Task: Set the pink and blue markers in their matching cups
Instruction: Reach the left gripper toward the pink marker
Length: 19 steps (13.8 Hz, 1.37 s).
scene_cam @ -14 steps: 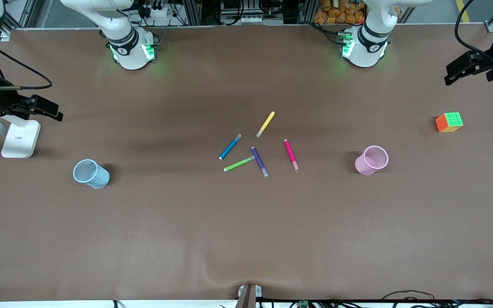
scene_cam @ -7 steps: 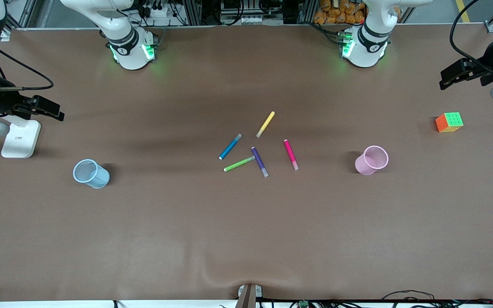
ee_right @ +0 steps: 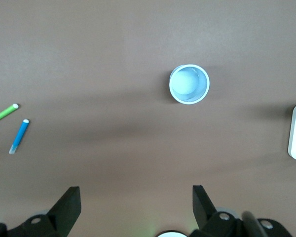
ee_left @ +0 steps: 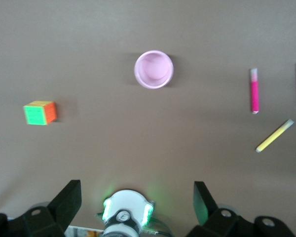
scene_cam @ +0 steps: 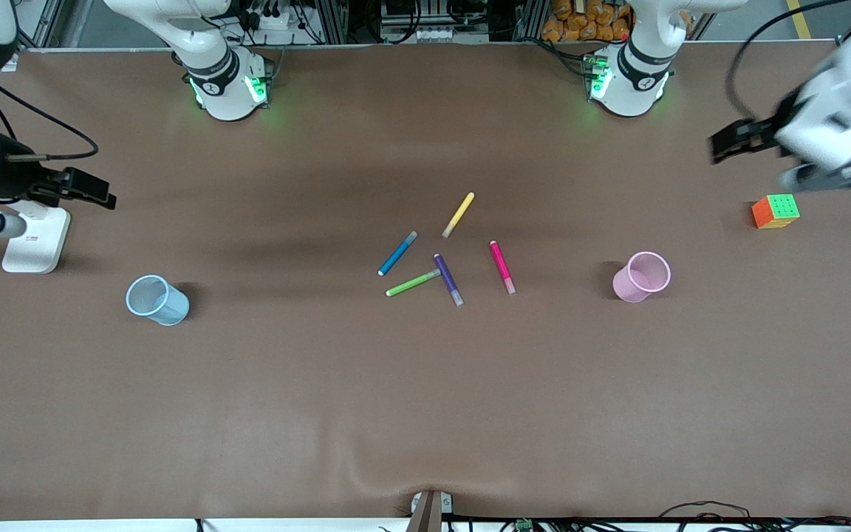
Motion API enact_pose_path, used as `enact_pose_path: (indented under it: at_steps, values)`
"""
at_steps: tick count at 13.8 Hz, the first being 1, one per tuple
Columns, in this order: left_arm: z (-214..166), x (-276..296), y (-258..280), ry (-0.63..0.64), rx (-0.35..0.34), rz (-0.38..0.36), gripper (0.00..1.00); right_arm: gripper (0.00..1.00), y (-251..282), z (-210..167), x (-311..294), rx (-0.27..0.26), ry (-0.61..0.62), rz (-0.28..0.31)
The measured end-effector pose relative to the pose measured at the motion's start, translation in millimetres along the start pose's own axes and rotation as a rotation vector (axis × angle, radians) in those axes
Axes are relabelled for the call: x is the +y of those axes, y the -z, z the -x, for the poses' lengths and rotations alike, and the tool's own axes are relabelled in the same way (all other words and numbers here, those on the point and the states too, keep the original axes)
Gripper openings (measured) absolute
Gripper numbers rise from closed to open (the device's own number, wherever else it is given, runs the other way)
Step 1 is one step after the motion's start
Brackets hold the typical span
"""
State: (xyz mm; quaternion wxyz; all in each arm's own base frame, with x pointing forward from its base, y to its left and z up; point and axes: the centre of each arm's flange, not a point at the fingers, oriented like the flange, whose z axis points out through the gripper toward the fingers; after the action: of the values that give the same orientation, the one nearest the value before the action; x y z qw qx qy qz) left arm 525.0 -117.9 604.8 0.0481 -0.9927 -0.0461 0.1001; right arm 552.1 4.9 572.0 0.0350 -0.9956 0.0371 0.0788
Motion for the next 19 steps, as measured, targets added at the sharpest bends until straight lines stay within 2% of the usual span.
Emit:
enact_pose_path:
  at_steps: [4,10,15,19]
  values:
    - [-30,70,-64,0.014,-0.074,-0.029,1.00,1.00,-11,-6,1,-0.024,-0.003,0.001]
    - [-85,76,-172,0.097,-0.144,0.008,1.00,1.00,-11,-6,3,-0.028,-0.006,0.001]
    - [-105,97,-244,0.131,-0.238,-0.006,1.00,1.00,-14,-7,3,-0.037,-0.007,0.001]
    - [-121,128,-293,0.227,-0.280,0.121,1.00,1.00,-26,-12,4,-0.066,-0.009,0.003]
